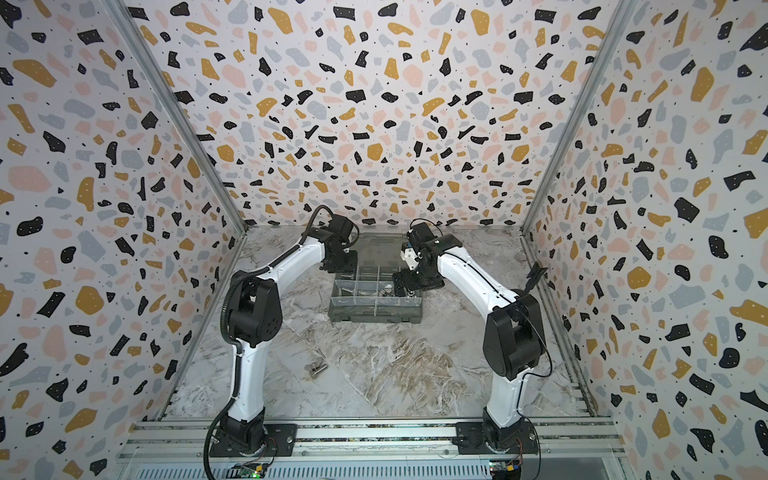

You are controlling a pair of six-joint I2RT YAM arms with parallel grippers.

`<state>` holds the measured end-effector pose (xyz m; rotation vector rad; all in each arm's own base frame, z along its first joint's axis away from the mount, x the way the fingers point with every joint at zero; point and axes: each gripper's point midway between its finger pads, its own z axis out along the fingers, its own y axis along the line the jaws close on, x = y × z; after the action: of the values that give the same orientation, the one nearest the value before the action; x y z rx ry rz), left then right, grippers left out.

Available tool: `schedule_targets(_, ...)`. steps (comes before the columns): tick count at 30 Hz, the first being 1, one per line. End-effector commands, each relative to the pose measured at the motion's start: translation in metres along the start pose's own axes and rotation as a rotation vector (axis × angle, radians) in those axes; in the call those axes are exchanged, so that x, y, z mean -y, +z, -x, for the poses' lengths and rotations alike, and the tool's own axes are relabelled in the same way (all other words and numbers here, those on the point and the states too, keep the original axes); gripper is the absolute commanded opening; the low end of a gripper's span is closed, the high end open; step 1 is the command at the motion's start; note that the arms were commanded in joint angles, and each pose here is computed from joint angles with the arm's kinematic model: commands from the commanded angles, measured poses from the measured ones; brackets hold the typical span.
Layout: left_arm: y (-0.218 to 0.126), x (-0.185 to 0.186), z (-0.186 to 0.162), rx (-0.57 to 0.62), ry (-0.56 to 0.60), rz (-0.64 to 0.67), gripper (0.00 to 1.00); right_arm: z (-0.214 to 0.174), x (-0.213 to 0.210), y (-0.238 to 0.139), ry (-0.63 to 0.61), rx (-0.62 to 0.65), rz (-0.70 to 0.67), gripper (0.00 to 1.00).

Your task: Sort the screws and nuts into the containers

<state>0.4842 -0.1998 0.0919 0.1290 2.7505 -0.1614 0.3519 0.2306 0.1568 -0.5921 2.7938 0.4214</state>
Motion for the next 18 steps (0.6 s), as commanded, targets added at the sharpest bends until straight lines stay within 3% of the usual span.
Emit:
schedule_targets(1,-0.016,-0.003,0.007,0.041,-0.001,-0.004,0.51,0.002,0.002,-0.006,-0.007,-0.003,-0.015,0.99)
schedule_targets(18,0.009,-0.007,-0.006,-0.024,-0.018,-0.008,0.47,-0.001,0.006,-0.003,-0.001,-0.014,-0.023,0.99)
